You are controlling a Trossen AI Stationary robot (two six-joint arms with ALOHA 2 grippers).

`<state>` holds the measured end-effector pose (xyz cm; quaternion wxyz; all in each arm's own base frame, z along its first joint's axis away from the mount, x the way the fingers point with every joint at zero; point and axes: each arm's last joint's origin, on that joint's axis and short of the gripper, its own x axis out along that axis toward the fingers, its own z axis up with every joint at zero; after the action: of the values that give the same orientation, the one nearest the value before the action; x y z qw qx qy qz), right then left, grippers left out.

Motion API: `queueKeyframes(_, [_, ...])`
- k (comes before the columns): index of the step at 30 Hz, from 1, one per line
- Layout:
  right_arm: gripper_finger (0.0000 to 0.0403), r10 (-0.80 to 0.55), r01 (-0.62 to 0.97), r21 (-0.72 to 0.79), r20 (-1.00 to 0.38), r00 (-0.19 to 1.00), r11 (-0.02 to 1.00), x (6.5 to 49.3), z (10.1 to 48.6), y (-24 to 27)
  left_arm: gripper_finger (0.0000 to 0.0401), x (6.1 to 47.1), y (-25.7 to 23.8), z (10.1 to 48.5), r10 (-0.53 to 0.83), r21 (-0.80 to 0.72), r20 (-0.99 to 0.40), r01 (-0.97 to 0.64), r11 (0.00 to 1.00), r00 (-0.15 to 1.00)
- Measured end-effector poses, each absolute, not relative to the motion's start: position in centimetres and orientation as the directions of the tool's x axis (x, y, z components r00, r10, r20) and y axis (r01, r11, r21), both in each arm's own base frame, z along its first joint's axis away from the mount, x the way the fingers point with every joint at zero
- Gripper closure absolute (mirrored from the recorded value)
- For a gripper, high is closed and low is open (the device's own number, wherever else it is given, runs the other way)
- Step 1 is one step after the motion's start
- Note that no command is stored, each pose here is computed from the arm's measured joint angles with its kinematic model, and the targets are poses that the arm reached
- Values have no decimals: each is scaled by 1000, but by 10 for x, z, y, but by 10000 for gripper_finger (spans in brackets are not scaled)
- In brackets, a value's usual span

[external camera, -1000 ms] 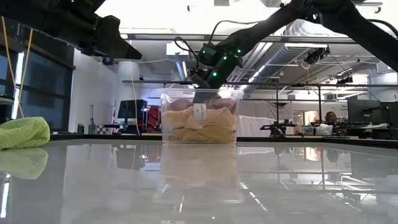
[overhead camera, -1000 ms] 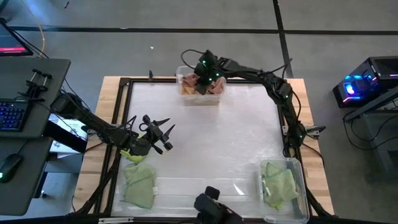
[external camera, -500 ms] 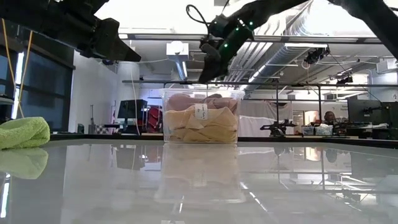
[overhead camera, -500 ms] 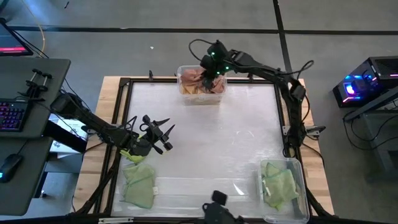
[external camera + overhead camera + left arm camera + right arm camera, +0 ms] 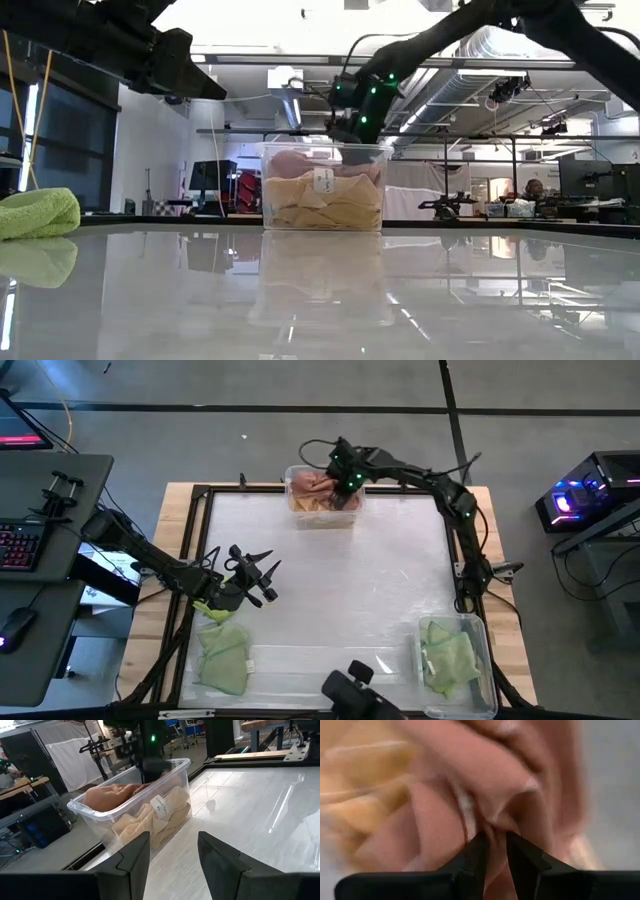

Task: Sort towels by color in basket
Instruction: Put the brown towel into the top transparent bin, then put the light green towel into the bottom transparent bin

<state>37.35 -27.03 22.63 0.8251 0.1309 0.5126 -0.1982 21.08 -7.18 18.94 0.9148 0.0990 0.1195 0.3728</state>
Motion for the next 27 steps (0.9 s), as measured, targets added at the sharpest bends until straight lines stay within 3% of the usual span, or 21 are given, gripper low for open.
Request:
queueKeyframes(6, [332,-223,441,-27,-889,400,897,382,220,-268,247,211,-72,189,706,272,-145,-658,702,693])
queueKeyframes(11, [332,-264,426,-42,-839,477,904,383,259,-248,247,209,-76,189,693,271,-145,-645,715,707])
queueKeyframes(19, [332,-310,307,-151,-753,580,940,402,309,-173,247,206,-85,189,659,269,-145,-611,744,738])
queueKeyframes(23, [332,-283,193,-208,-689,667,959,400,308,-123,247,203,-90,189,647,259,-143,-603,755,749])
queueKeyframes(27, [332,-214,111,-198,-641,737,974,371,294,-72,247,201,-93,188,638,250,-150,-596,763,755])
